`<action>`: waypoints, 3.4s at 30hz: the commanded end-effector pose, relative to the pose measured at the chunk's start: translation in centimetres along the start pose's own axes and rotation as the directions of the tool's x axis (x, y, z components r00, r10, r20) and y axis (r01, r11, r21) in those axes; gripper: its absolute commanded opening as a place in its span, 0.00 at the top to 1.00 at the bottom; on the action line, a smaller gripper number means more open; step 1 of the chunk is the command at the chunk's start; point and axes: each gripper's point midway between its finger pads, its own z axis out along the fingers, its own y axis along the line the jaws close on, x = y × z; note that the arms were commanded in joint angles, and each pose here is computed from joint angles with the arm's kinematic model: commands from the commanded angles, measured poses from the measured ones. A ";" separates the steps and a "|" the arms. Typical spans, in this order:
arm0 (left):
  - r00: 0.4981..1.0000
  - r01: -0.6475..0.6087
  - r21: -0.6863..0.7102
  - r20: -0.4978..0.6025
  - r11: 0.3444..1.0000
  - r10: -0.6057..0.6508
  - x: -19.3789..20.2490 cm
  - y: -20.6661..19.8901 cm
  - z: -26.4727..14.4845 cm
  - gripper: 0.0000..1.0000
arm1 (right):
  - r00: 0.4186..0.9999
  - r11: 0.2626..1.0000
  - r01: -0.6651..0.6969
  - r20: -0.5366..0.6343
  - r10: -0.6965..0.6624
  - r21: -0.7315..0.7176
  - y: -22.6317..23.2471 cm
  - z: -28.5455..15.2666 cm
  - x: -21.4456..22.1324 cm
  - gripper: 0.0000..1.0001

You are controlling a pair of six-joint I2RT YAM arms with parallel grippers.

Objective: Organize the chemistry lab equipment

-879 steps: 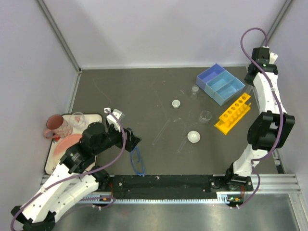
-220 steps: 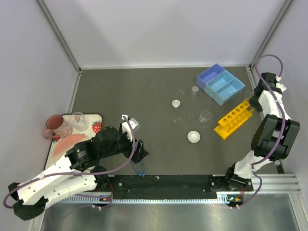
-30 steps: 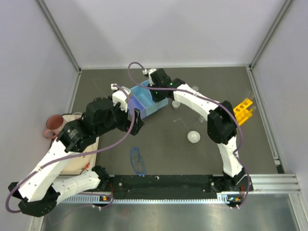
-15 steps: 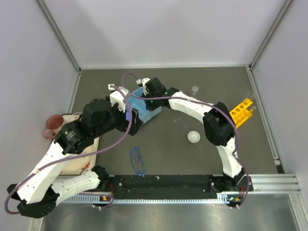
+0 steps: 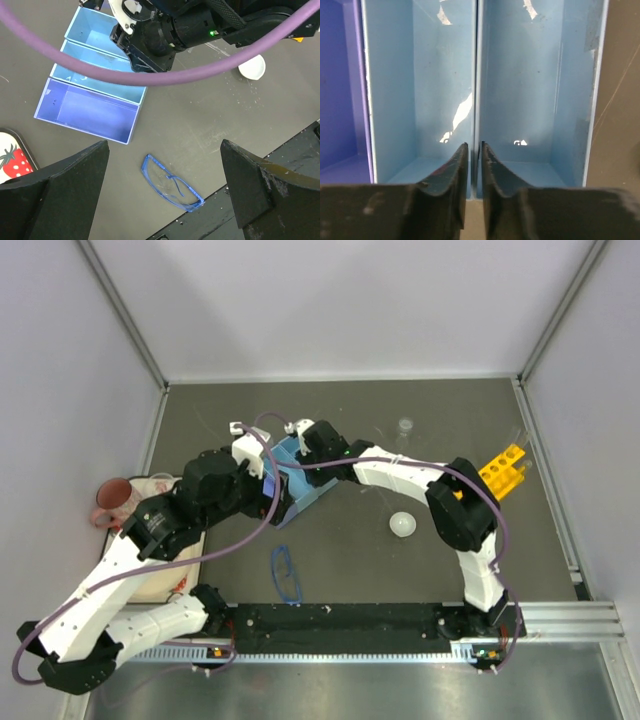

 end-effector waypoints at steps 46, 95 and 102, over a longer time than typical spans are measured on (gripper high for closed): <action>0.660 0.455 -0.581 -0.289 0.675 -0.694 21.4 -0.6 1.9 0.37 | 0.929 0.949 -0.264 0.308 0.204 0.170 -1.3 -27.4 5.1 0.49; 0.751 0.292 -0.718 -0.238 0.632 -0.616 20.7 2.7 7.6 0.45 | 0.941 0.964 -0.236 0.273 0.197 0.119 -0.7 -26.5 8.5 0.50; 0.752 0.284 -0.702 -0.259 0.652 -0.606 21.0 3.5 8.0 0.47 | 0.946 0.965 -0.236 0.256 0.201 0.117 -0.5 -25.7 8.7 0.50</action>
